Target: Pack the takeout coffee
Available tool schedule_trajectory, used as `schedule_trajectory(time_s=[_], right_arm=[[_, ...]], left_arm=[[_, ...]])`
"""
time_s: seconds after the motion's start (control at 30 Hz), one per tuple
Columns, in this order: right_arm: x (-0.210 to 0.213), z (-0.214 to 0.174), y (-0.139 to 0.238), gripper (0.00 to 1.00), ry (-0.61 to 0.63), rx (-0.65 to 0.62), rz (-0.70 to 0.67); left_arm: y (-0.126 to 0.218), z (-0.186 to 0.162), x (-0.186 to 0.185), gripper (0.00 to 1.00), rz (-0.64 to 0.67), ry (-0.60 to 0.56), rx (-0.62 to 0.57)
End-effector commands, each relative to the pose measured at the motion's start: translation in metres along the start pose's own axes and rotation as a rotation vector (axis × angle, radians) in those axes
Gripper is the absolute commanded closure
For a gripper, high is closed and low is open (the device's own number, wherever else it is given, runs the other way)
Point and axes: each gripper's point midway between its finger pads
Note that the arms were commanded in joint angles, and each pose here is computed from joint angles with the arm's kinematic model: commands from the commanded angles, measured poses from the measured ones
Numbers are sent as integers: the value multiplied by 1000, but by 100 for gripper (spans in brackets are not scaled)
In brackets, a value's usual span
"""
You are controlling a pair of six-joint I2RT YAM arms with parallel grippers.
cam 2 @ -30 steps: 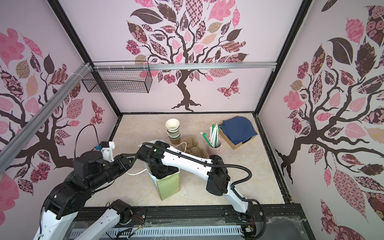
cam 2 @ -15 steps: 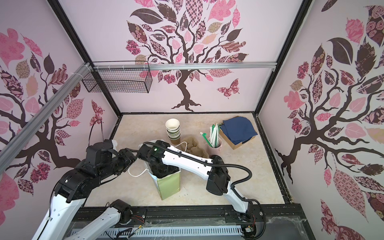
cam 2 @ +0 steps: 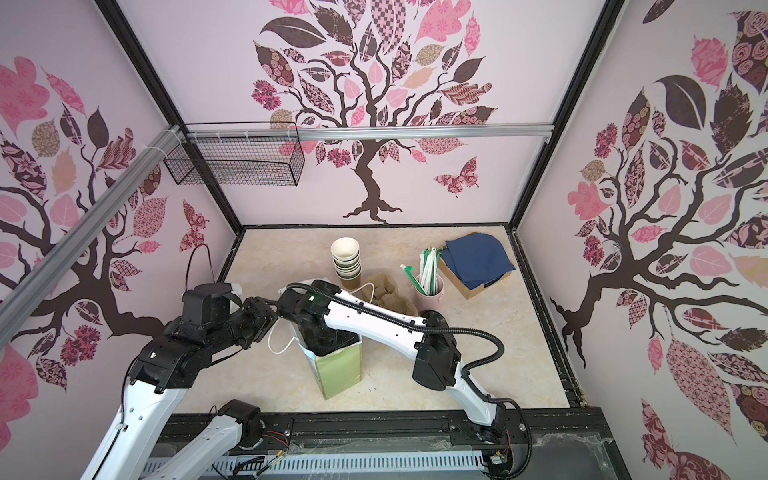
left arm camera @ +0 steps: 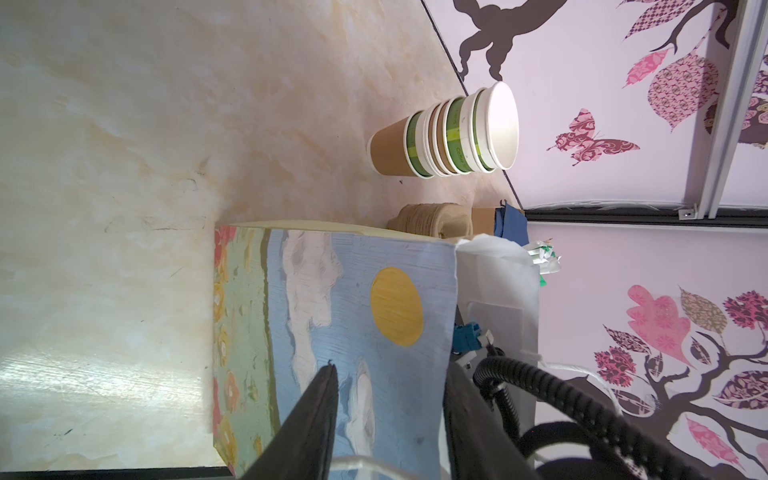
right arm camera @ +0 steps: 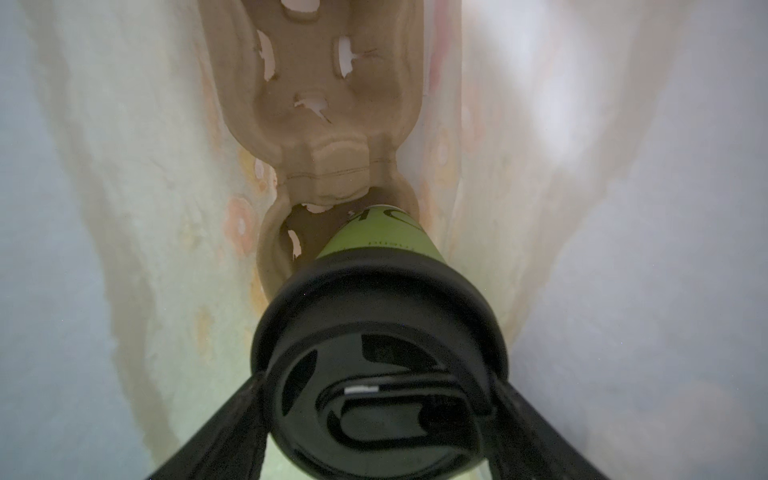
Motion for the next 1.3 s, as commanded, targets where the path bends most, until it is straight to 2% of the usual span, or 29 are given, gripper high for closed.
schedule_trajectory(time_s=[0.0,0.2,0.3,0.5,0.77,1.03,1.27], right_arm=[[8,1,-12,22,5,15,-4],[8,3,-10,22,2,7,-8],[8,6,-7,21,1,-3,-9],[7,11,2,16,-7,-38,-14],[2,12,4,20,-28,-48,-32],[-15,11,4,21,-58,-52,-51],[-6,12,15,18,-54,-73,-1]], left_arm=[[-10,-13,-2,65,-31,-32,76],[-13,-17,11,91,-7,-53,90],[-13,-21,15,100,-5,-63,107],[-11,-27,15,100,-54,-116,126],[-6,-32,5,100,-190,-160,125],[5,-36,-5,100,-242,-217,134],[0,-38,4,100,-239,-209,133]])
Point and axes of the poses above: each gripper's point midway between its finger pads, its own y axis back along the fingers, its own x axis along the line the jaws close on, z = x × y, and after that the axes turned 14 degrees about y, right-handed
